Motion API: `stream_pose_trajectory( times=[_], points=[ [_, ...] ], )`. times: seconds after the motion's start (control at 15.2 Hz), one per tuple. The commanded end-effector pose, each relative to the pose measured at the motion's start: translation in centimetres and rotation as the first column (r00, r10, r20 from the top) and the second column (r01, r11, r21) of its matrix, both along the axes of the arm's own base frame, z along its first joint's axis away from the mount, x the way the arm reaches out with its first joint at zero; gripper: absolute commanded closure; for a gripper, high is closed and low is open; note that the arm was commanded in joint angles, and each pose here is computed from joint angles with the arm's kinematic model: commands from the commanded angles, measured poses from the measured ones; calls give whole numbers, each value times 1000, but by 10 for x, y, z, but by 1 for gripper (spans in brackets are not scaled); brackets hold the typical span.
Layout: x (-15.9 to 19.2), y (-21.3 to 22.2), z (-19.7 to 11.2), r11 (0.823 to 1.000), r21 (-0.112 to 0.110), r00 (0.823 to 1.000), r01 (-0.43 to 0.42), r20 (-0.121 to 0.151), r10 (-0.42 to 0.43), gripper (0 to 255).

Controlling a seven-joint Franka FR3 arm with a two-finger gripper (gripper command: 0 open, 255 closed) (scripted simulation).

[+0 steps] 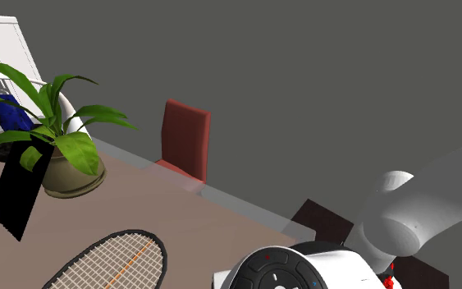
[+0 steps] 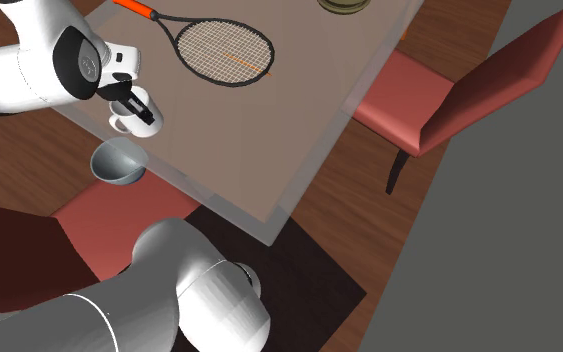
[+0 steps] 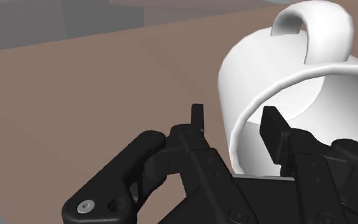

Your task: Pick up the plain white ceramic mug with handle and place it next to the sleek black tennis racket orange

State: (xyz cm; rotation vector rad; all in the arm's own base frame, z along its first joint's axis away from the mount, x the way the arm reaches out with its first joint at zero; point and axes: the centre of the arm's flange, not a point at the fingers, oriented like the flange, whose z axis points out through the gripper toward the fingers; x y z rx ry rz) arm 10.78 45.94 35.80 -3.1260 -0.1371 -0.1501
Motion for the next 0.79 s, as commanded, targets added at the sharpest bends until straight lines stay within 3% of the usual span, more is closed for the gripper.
stream_pose_trajectory(
  times=[0.0, 0.26, 0.53, 0.73],
  points=[
    [0, 0, 0, 1000, 0, 1000, 0, 0, 0, 0],
    [0, 0, 0, 1000, 0, 1000, 0, 0, 0, 0],
    [-5, -1, 50, 1000, 0, 1000, 0, 0, 0, 0],
    [-5, -1, 50, 1000, 0, 1000, 0, 0, 0, 0]
  ],
)
